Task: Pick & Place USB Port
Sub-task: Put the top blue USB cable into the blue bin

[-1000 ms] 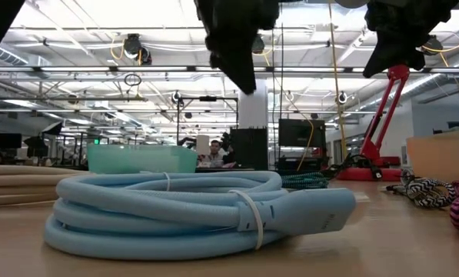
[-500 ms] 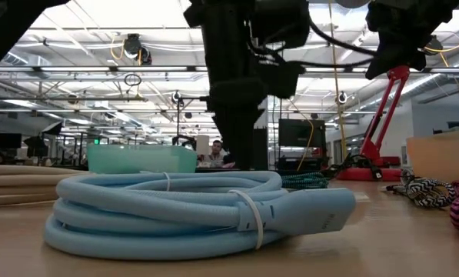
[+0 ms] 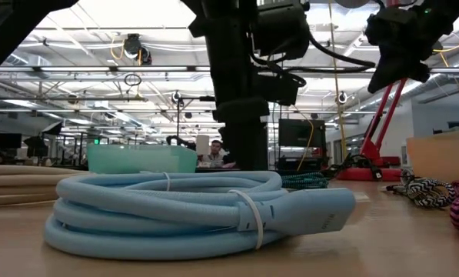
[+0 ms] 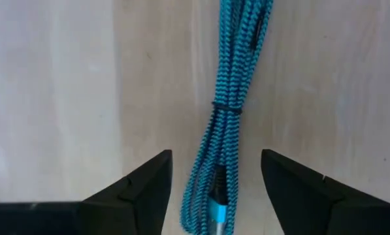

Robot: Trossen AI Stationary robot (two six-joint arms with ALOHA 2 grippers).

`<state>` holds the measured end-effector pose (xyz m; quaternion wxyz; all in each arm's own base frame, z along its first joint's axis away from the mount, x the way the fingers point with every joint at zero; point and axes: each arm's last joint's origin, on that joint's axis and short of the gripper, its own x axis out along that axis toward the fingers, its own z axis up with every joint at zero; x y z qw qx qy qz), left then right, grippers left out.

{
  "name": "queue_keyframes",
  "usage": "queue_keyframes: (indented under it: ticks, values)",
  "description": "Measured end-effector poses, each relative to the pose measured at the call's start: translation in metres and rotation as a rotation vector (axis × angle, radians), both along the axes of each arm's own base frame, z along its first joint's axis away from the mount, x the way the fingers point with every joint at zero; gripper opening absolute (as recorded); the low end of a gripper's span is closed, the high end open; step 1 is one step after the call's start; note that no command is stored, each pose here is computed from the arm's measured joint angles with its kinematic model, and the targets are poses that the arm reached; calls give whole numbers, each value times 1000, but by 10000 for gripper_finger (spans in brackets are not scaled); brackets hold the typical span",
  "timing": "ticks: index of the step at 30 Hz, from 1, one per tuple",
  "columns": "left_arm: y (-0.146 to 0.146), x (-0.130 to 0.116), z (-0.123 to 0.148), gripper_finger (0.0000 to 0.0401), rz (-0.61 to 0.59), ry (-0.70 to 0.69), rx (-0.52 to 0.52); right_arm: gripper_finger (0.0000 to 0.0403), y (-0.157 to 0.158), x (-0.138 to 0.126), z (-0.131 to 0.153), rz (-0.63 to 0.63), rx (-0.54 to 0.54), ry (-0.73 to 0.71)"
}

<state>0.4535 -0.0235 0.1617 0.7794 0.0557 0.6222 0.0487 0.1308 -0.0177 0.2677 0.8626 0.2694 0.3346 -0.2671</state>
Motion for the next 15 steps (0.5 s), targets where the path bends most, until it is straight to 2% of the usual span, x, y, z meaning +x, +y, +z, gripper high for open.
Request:
queue_keyframes:
  ticks: [6, 9, 12, 15]
  values:
    - [7, -8, -15, 164, 8, 59, -102, 0, 0, 4, -2, 15, 12, -39]
    - [6, -12, -18, 107, 40, 76, -114, 0, 0, 5, 0, 15, 10, -61]
    - [6, -14, -18, 33, 61, 85, -119, 0, 0, 7, 1, 16, 8, -86]
    - [7, -17, -14, 21, 111, 100, -98, 0, 0, 8, 2, 16, 7, -98]
